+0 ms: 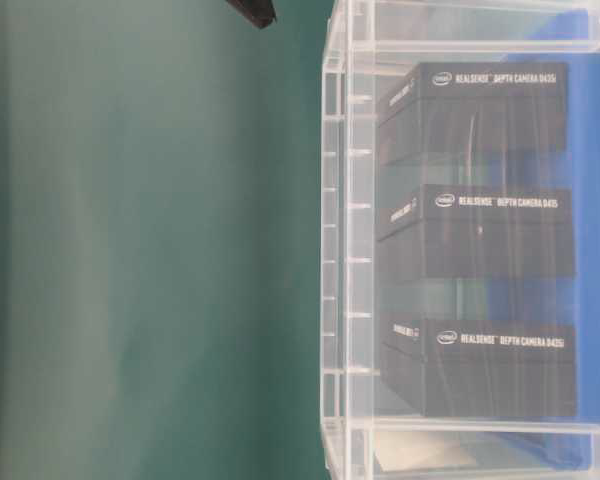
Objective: Clamp the lid of the box with both arms, then lift and open it.
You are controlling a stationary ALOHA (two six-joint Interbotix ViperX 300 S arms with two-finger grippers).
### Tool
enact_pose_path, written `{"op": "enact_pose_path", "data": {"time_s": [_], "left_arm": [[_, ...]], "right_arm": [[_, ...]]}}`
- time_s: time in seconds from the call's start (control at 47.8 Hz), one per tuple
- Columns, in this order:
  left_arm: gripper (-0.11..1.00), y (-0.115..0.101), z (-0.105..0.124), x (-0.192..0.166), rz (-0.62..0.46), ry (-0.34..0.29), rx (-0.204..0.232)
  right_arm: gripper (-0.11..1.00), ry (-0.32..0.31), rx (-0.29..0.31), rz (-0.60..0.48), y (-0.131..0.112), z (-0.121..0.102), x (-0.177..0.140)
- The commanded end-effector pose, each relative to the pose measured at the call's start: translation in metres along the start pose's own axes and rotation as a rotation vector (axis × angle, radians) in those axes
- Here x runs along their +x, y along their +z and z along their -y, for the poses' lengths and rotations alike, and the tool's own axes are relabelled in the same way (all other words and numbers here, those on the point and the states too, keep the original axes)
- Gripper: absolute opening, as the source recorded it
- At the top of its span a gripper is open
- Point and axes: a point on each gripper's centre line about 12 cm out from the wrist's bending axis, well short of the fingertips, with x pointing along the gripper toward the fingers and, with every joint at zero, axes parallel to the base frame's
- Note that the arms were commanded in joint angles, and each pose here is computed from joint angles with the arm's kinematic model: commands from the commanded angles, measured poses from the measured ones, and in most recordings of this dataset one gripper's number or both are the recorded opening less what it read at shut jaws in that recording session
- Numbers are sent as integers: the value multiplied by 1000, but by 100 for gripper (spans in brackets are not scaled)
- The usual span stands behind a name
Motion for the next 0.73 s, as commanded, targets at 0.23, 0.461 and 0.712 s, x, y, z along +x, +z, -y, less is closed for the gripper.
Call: {"op": "enact_pose_path", "data": {"time_s": [0.23,0.461,0.712], "left_arm": [[1,5,8,0,14,-34,3],[1,5,8,0,8,-32,4],[1,4,8,0,4,-29,3]], "right_arm": [[-1,62,2,10,3,-15,-2],[-1,88,-6,6,2,-23,-4],[-1,95,-7,8,2,-24,-4]]}}
